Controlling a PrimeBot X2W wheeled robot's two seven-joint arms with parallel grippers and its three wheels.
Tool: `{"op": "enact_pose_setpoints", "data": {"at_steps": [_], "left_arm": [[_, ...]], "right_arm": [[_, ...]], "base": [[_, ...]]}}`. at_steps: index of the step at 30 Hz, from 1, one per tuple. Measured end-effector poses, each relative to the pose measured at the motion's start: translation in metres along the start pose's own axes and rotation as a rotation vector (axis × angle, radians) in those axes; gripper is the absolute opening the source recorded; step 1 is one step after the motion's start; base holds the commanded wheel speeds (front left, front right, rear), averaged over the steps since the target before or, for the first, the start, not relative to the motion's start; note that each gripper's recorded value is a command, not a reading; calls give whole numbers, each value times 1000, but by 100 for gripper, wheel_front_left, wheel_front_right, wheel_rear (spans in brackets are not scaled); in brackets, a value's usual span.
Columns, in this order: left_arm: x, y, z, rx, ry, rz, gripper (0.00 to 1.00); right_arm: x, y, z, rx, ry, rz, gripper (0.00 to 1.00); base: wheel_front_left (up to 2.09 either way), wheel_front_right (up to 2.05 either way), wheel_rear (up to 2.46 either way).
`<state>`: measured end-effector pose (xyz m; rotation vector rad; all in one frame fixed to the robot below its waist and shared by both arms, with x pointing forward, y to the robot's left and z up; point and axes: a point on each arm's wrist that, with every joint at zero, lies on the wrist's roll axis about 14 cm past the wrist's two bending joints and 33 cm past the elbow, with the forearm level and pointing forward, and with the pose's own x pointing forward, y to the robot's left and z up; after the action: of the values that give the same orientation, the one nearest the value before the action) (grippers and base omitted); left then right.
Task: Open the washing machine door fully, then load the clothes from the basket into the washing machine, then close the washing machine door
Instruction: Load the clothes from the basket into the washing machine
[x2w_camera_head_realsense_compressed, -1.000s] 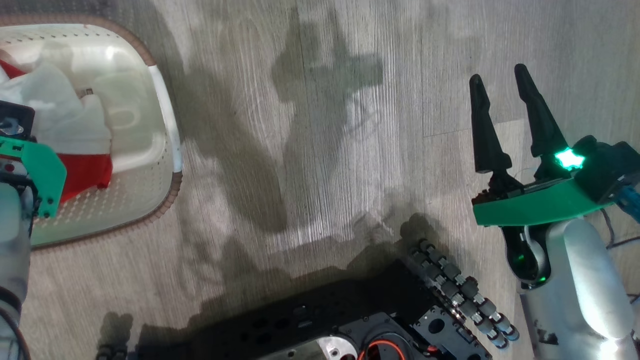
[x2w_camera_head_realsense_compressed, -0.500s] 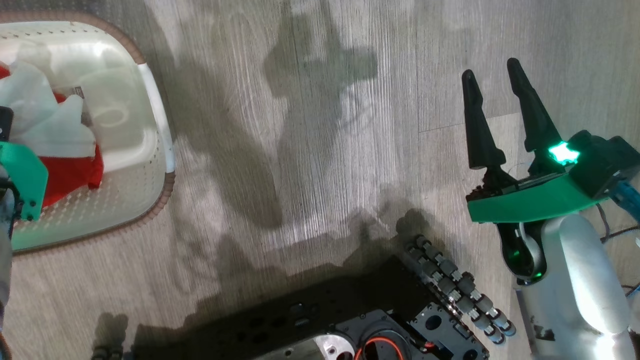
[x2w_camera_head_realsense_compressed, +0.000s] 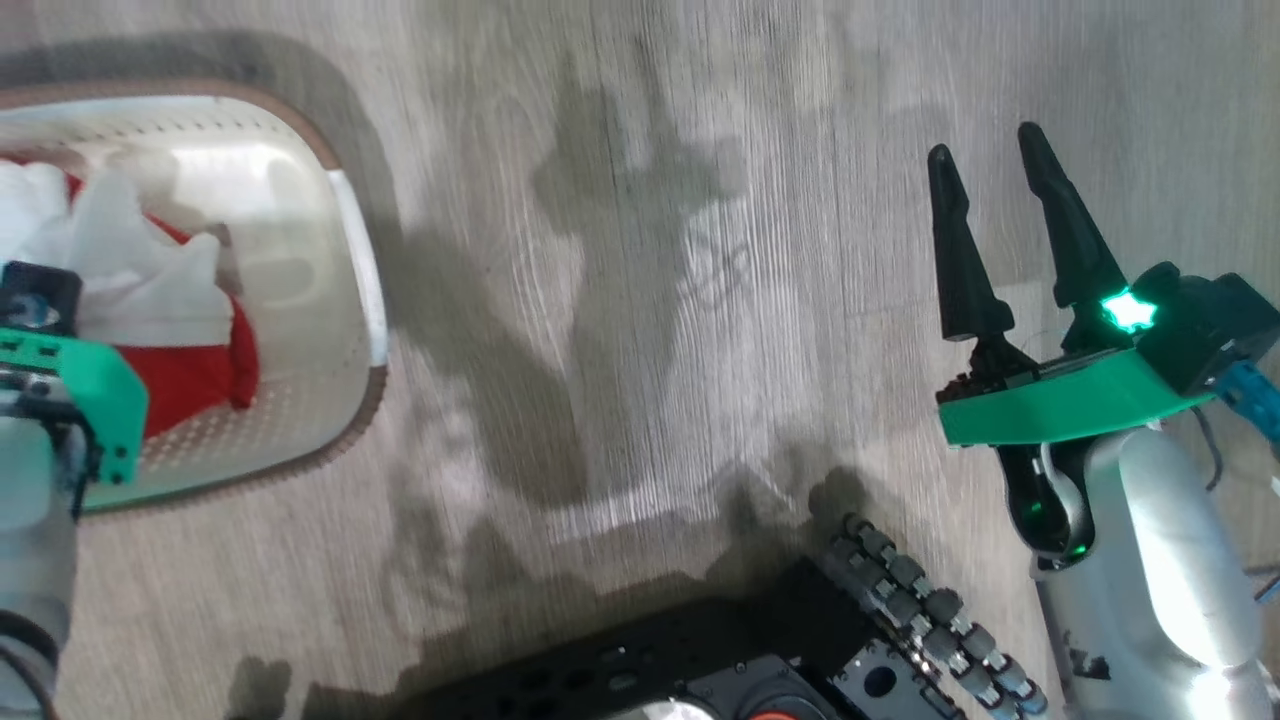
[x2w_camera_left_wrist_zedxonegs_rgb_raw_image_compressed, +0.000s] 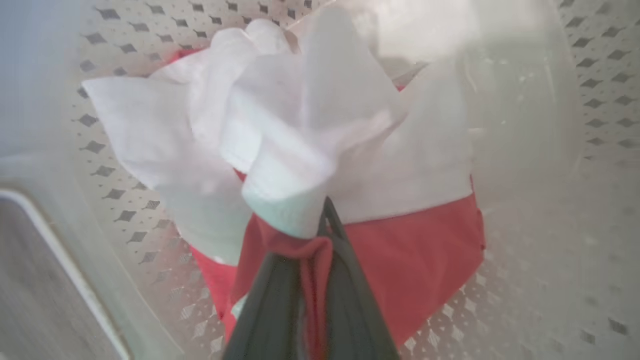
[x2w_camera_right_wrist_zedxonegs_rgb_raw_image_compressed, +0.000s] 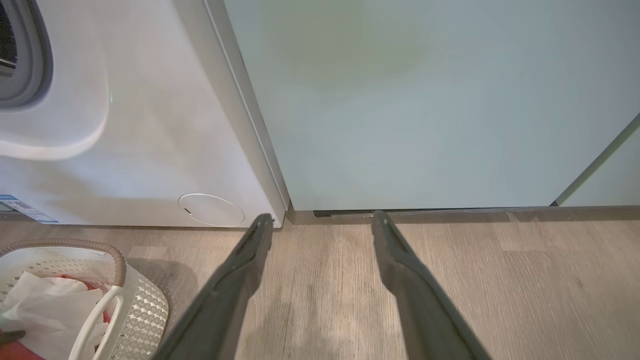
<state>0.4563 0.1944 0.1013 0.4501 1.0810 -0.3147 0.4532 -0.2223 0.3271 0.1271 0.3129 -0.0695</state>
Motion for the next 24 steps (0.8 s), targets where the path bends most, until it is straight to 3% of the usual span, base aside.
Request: {"op": "enact_pose_setpoints", "data": {"at_steps": [14, 20, 24], "left_arm": [[-69, 13, 62, -81, -250, 56, 0], [-115, 35, 125, -123, -489, 169, 0], [-147, 39, 141, -169, -594, 205, 0]], "right_arm": [[-20, 13, 56, 11, -129, 30, 100], [-36, 19, 71, 18, -162, 42, 100], [-43, 23, 87, 20, -202, 54, 100]], "base": [[0, 0, 0], [0, 0, 0], [0, 0, 0]]}}
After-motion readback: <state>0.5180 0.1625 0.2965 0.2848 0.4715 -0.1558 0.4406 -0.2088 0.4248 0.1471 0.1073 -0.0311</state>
